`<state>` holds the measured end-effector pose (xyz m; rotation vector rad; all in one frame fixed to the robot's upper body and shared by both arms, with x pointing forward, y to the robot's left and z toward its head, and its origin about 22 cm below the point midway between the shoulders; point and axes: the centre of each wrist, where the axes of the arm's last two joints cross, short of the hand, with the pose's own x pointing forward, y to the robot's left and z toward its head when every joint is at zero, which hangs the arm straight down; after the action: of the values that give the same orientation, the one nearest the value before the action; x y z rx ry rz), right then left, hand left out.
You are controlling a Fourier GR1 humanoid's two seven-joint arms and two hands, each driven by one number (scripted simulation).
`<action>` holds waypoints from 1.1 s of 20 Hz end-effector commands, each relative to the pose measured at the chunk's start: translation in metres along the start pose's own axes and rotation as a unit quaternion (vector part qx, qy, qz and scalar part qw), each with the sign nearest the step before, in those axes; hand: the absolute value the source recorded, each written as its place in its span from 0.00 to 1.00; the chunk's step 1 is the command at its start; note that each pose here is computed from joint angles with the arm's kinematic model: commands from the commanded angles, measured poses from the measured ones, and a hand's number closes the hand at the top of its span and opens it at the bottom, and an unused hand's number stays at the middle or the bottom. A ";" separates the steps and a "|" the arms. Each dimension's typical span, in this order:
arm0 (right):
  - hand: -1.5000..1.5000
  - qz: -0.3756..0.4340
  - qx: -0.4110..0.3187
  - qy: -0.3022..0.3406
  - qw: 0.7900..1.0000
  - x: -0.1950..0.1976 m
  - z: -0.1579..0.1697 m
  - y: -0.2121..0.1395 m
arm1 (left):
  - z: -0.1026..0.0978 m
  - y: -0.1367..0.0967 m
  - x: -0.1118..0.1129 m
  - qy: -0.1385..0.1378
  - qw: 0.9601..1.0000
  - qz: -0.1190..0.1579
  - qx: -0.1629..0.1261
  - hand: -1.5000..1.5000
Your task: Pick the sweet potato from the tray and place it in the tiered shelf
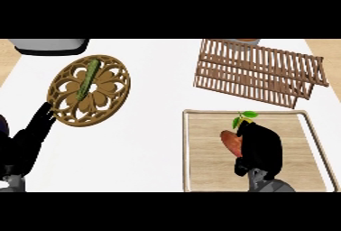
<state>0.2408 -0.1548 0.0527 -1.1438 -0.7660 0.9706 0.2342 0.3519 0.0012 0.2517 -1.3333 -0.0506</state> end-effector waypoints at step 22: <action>1.00 -0.311 -0.120 -0.239 0.912 -0.038 0.080 -0.180 | 0.015 0.008 -0.004 0.011 1.000 0.006 0.007 0.50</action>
<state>0.2071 -0.1737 0.2167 -0.7831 -1.5263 0.7060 0.2263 0.3522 -0.0007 0.2617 -1.3293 -0.0345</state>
